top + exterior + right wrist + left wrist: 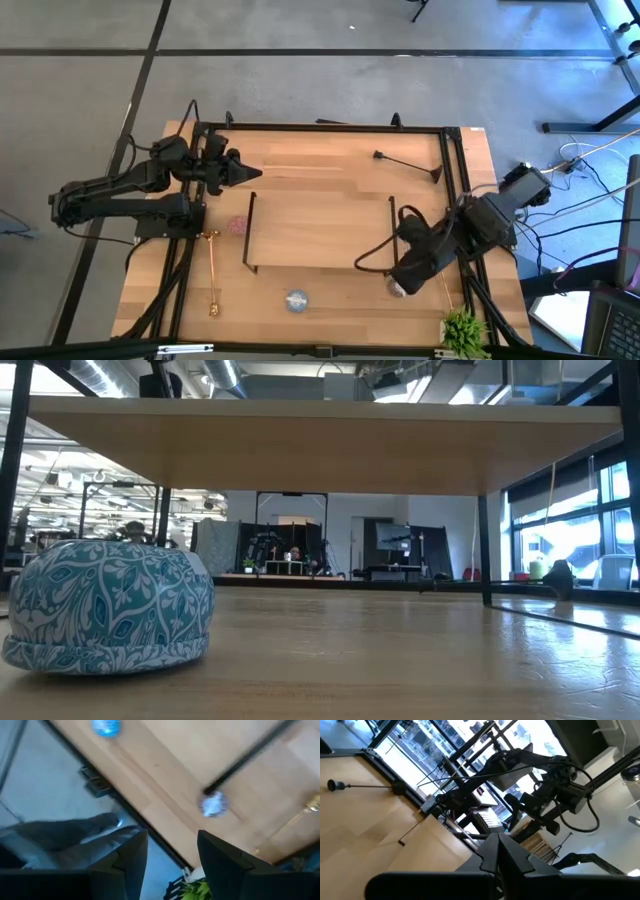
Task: Pick & Place candle stick holders
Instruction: Put the red scented candle on the shelf
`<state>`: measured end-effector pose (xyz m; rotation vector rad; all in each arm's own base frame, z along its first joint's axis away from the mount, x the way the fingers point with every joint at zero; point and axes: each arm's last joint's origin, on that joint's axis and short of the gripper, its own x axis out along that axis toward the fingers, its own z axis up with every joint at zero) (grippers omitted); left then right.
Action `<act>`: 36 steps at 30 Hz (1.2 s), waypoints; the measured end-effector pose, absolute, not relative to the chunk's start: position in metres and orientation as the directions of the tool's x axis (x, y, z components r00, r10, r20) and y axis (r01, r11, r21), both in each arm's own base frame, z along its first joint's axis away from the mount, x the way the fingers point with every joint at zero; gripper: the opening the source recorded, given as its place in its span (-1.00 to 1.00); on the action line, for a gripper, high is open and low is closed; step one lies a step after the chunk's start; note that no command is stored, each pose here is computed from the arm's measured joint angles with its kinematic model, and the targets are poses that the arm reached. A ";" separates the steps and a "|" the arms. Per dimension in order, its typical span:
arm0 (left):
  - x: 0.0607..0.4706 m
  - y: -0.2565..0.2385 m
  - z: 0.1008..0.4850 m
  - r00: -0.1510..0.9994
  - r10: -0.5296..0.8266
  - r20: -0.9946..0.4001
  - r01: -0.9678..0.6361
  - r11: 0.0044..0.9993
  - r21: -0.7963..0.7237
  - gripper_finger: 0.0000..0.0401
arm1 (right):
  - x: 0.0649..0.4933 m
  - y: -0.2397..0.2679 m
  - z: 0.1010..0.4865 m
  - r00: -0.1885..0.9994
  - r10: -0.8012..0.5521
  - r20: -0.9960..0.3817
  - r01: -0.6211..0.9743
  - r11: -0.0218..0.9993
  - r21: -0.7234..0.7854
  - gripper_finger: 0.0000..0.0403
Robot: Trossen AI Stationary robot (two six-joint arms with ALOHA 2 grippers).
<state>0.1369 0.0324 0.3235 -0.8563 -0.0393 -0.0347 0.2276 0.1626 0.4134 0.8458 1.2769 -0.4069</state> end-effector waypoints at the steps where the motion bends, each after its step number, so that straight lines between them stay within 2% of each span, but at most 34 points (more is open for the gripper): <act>1: 0.137 0.033 0.323 0.999 -0.015 0.041 0.041 0.654 -0.756 -0.98 | 0.227 0.163 0.411 0.272 0.178 -0.946 0.700 0.638 0.321 -0.12; 6: 0.139 0.033 0.321 0.999 -0.021 0.029 0.036 0.646 -0.763 -0.98 | 0.223 0.173 0.388 0.161 0.173 -0.972 0.726 0.646 0.235 -0.12; 11: 0.139 0.031 0.321 0.999 -0.033 0.030 0.044 0.644 -0.764 -0.98 | 0.212 0.188 0.366 0.084 0.125 -0.989 0.692 0.707 0.148 -0.12; 17: 0.140 0.027 0.321 0.997 -0.064 0.031 0.065 0.642 -0.764 -0.98 | 0.195 0.212 0.347 0.158 0.024 -0.987 0.560 0.821 0.110 -0.12; 21: 0.141 0.024 0.321 0.996 -0.079 0.030 0.074 0.641 -0.764 -0.98 | 0.184 0.227 0.331 0.178 0.016 -0.984 0.475 0.874 0.100 -0.12; 28: 0.142 0.020 0.319 0.997 -0.079 0.003 0.053 0.637 -0.769 -0.98 | 0.173 0.246 0.291 0.186 0.040 -0.982 0.417 0.901 0.116 -0.12; 36: 0.146 0.016 0.317 0.995 -0.096 -0.010 0.054 0.635 -0.770 -0.98 | 0.173 0.251 0.253 0.207 0.075 -0.975 0.458 0.874 0.165 -0.10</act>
